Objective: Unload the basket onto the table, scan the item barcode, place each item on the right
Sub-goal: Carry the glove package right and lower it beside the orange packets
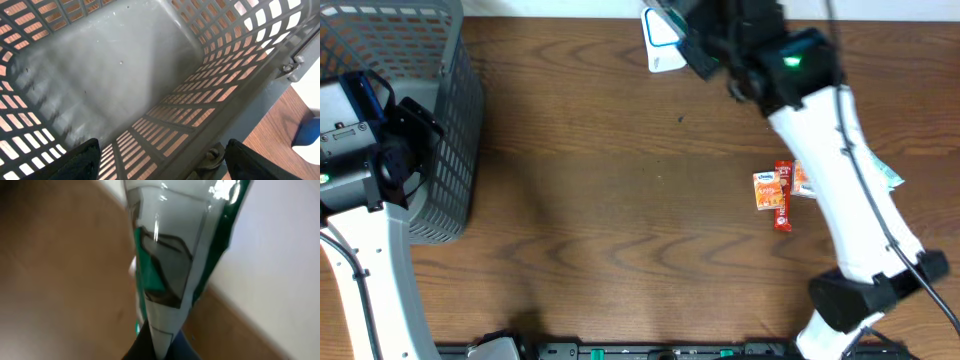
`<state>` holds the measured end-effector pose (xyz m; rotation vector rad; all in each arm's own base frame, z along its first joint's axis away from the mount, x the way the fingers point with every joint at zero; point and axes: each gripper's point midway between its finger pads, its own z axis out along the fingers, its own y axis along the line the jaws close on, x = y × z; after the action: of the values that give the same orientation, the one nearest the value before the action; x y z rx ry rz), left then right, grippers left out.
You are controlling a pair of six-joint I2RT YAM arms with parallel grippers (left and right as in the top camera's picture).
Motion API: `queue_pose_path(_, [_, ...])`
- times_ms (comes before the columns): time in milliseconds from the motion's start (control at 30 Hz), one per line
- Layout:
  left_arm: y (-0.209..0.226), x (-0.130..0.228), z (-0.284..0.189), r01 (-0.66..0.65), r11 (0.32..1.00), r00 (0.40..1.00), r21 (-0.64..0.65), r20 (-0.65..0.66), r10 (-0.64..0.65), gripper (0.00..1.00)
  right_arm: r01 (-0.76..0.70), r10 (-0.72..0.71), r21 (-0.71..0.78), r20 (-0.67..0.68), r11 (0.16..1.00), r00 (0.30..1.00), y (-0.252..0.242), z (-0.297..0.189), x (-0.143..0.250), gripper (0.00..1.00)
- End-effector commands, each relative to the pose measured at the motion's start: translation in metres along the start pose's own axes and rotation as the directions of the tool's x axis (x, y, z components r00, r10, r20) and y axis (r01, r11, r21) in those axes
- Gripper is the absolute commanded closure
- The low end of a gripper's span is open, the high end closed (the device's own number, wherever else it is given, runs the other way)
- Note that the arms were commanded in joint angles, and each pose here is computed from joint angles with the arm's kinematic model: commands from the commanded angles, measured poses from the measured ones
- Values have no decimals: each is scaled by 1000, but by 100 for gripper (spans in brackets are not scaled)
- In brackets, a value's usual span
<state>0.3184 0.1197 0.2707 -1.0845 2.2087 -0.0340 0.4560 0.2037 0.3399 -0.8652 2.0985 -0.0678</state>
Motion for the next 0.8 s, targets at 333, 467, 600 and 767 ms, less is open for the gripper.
queue_pose_path(333, [1,-2,0,2,1000,1000,-6,2,-2,20,-390,355,103,-664,915,658,-1,15,210,99])
queue_pose_path(467, [1,-2,0,2,1000,1000,-6,2,-2,20,-429,399,151,-710,891,580,-2,33,256,99])
queue_pose_path(600, [1,-2,0,2,1000,1000,-6,2,-2,20,-449,424,179,-731,875,535,1,49,295,99])
queue_pose_path(767, [1,-2,0,2,1000,1000,-6,2,-2,20,-472,462,214,-727,855,508,-4,59,322,76])
